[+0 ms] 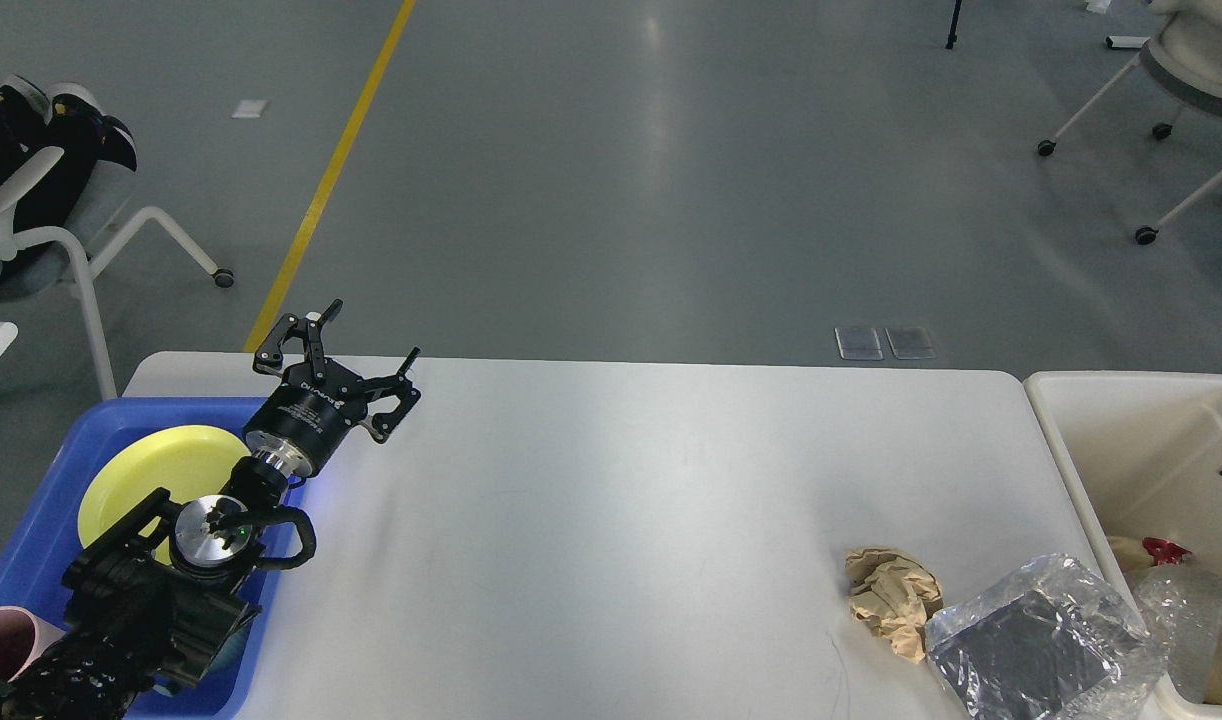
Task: Tidy desktop
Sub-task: 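Move the right gripper back down toward the black plastic bag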
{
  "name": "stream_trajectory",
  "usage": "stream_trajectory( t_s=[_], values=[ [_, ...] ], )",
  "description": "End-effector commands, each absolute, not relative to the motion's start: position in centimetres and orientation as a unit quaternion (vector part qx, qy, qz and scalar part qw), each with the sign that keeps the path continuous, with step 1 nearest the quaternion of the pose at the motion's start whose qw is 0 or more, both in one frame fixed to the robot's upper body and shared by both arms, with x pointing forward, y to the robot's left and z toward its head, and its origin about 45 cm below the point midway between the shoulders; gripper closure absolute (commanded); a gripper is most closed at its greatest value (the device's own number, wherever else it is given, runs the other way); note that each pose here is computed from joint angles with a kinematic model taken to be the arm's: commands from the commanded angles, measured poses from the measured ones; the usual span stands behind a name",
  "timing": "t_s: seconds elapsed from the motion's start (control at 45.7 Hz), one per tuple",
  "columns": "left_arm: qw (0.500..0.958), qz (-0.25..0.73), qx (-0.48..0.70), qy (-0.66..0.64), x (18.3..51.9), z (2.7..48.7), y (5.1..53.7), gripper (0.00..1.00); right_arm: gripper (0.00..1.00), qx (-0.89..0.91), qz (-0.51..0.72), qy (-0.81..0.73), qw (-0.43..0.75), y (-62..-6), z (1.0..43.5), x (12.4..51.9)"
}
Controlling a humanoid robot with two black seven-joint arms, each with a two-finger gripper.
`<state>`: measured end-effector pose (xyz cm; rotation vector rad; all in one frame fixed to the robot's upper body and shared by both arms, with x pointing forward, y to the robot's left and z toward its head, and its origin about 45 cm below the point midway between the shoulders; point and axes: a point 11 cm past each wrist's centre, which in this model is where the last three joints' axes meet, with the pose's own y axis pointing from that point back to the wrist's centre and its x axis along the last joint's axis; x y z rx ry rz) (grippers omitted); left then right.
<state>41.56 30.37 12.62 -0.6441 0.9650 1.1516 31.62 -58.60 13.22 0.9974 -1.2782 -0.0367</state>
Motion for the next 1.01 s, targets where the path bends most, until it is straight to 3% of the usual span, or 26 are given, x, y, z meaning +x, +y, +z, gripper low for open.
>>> stream_trajectory(
  t_s=[0.0,0.131,0.24,0.437,0.678,0.984],
  values=[
    [0.684,0.514,-0.288,0.430,41.6,12.6,30.4,0.04,0.00,0.489,0.028,-0.551,0.676,-55.2,17.7,37.6],
    [0.684,0.514,-0.288,0.430,41.6,12.6,30.4,0.04,0.00,0.573,0.060,-0.480,0.662,-47.4,22.1,44.3],
    [0.684,0.514,-0.288,0.430,41.6,12.6,30.4,0.04,0.00,0.645,0.044,-0.388,0.657,-41.0,24.3,46.4],
    [0.684,0.514,-0.288,0.430,41.6,12.6,30.4,0.04,0.00,0.728,0.022,-0.230,0.646,-31.3,27.6,45.0],
    [0.684,0.514,-0.287,0.431,41.6,12.6,30.4,0.04,0.00,0.755,0.002,-0.054,0.654,-24.0,32.5,41.8],
    [0.684,0.514,-0.288,0.430,41.6,12.6,30.4,0.04,0.00,0.768,0.056,-0.061,0.635,-20.2,39.5,41.1]
  ],
)
